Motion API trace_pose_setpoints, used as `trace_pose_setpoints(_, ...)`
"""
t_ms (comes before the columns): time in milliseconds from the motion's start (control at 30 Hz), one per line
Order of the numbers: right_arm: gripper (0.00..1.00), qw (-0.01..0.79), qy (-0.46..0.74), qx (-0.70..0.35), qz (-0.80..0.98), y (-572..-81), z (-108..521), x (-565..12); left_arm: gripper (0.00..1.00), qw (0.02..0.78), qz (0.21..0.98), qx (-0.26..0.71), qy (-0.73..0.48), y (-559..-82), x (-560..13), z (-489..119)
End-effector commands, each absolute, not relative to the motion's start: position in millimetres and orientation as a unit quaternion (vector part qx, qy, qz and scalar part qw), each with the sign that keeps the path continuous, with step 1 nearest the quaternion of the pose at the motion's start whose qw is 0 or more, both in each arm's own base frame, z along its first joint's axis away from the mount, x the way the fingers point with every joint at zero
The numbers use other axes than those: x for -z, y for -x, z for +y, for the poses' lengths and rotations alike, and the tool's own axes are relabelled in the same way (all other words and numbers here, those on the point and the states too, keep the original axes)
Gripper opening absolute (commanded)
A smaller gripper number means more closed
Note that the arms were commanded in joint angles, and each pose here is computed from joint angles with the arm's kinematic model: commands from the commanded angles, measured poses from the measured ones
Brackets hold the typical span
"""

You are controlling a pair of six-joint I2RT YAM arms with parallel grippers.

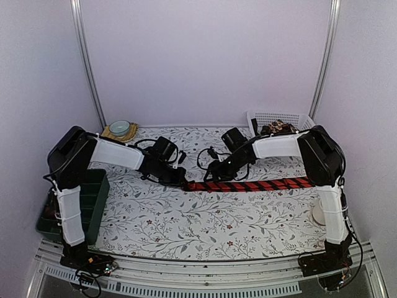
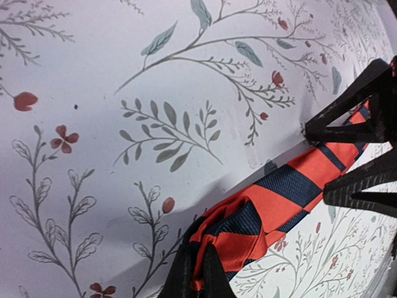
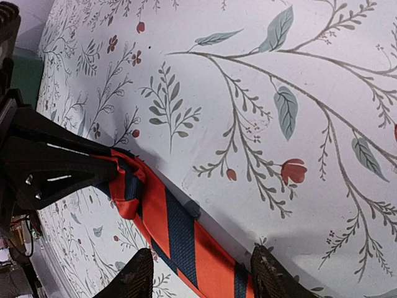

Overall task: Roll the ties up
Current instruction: Roll the tie at the center of the board.

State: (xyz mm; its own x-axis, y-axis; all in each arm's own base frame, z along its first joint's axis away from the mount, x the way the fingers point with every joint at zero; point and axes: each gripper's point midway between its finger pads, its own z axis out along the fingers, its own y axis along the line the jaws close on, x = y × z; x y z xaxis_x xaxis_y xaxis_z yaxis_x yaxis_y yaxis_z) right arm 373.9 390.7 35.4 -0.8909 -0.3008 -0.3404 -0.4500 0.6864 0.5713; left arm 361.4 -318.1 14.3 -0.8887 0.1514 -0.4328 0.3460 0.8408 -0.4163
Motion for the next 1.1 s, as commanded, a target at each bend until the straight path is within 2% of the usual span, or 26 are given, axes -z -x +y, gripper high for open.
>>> trace_pose_setpoints(0,0.52,0.179,0.231,-0.327,0.899,-377,377,-95,0.00,0.145,0.968,0.131,-0.158,-348,12,-265)
trace_pose_setpoints(200,0.53,0.214,0.296,-0.365,0.857,-364,401,-112,0.00,0.148,0.962,0.112,-0.201,-353,0,-261)
trace_pose_setpoints(433,0.70,0.310,0.446,-0.359,0.759,-339,440,-127,0.00,0.132,0.962,0.080,-0.224,-353,2,-251)
trace_pose_setpoints(600,0.83,0.351,0.539,-0.317,0.697,-322,462,-109,0.00,0.130,0.961,0.094,-0.226,-353,3,-253)
trace_pose_setpoints(867,0.85,0.334,0.580,-0.253,0.698,-331,473,-70,0.02,0.129,0.960,0.115,-0.220,-352,6,-250)
trace_pose_setpoints(1067,0.87,0.326,0.582,-0.181,0.722,-338,449,-65,0.02,0.138,0.960,0.106,-0.219,-356,1,-245)
